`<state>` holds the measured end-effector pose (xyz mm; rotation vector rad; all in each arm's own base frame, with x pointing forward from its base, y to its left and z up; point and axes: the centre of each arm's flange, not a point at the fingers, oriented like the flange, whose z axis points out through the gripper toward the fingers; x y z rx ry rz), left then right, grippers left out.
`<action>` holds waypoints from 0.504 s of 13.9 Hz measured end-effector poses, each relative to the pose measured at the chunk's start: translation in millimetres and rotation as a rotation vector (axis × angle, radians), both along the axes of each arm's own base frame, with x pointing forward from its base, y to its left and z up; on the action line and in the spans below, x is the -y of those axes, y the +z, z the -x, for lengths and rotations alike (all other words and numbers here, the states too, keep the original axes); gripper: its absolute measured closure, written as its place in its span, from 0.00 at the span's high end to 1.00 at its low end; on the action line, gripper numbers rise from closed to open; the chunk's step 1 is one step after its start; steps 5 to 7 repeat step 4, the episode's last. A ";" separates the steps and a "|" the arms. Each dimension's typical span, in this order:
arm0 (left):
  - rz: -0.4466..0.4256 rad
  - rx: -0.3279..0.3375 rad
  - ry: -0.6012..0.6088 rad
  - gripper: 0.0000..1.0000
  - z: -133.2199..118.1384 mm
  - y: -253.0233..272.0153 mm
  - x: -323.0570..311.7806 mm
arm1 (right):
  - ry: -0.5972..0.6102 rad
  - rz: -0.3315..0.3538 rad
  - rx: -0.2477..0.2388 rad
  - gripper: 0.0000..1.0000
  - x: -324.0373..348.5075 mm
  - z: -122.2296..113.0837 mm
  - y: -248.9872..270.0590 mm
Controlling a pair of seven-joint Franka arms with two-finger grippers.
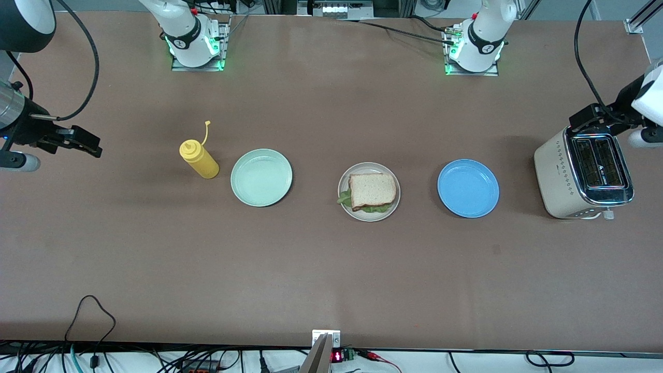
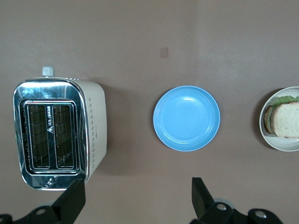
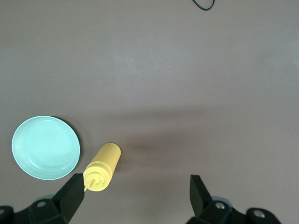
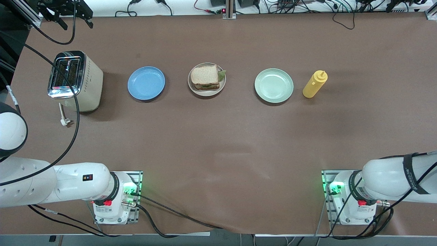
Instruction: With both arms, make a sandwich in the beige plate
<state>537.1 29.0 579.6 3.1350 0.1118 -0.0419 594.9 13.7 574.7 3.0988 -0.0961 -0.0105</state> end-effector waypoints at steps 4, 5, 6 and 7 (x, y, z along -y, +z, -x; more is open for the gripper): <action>0.000 0.000 0.001 1.00 1.8 1.1 -0.4 | -0.015 -0.014 -0.004 1.00 6.8 -1.1 -2.3; 0.000 0.000 0.001 1.00 1.8 1.1 -0.4 | -0.015 -0.014 -0.004 1.00 6.8 -1.1 -2.3; 0.000 0.000 0.001 1.00 1.8 1.1 -0.4 | -0.015 -0.014 -0.004 1.00 6.8 -1.1 -2.3; 0.000 0.000 0.001 1.00 1.8 1.1 -0.4 | -0.015 -0.014 -0.004 1.00 6.8 -1.1 -2.3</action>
